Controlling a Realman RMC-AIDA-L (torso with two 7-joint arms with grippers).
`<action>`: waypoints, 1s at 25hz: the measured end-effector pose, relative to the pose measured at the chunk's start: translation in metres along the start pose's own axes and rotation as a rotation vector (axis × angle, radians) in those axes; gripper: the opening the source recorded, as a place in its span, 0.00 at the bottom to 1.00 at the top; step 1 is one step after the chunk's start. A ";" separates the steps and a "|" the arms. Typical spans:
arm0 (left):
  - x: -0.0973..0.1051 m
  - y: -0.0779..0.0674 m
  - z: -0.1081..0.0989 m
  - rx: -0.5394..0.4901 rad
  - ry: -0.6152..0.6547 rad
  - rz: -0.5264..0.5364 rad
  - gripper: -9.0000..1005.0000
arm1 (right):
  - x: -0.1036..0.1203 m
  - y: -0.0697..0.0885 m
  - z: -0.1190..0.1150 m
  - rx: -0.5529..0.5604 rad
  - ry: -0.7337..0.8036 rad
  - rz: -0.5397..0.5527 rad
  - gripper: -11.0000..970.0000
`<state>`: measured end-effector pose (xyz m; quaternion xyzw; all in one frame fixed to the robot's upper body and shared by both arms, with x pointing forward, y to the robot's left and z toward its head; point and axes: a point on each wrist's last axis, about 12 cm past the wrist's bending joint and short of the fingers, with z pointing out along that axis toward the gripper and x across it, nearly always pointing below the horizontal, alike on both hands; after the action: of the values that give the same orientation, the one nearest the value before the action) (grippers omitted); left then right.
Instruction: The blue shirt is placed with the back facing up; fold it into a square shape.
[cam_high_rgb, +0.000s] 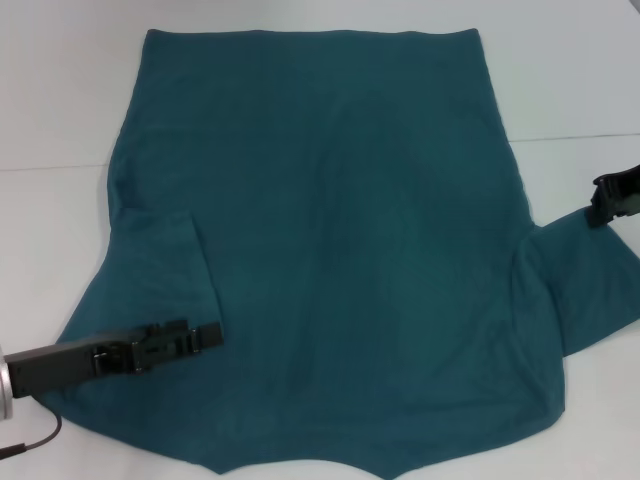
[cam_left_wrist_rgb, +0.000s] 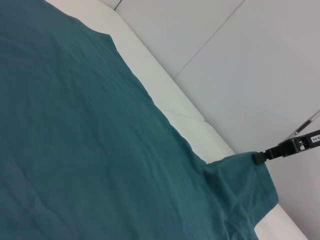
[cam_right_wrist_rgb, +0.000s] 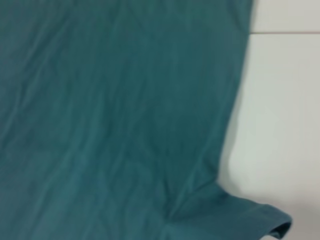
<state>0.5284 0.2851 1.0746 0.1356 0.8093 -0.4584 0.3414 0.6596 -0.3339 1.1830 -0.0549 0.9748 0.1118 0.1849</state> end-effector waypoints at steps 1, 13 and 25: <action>0.000 0.000 0.000 0.000 0.000 -0.001 0.82 | -0.001 -0.001 -0.001 0.010 -0.002 -0.002 0.03; 0.000 0.000 0.000 0.001 0.000 -0.010 0.82 | -0.012 -0.007 -0.016 0.081 -0.052 -0.009 0.03; -0.001 0.000 0.000 -0.002 0.000 -0.013 0.82 | -0.009 0.017 -0.004 0.019 0.010 -0.047 0.03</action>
<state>0.5289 0.2856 1.0749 0.1299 0.8106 -0.4596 0.3387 0.6640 -0.3173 1.1931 -0.0767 0.9752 0.0980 0.1829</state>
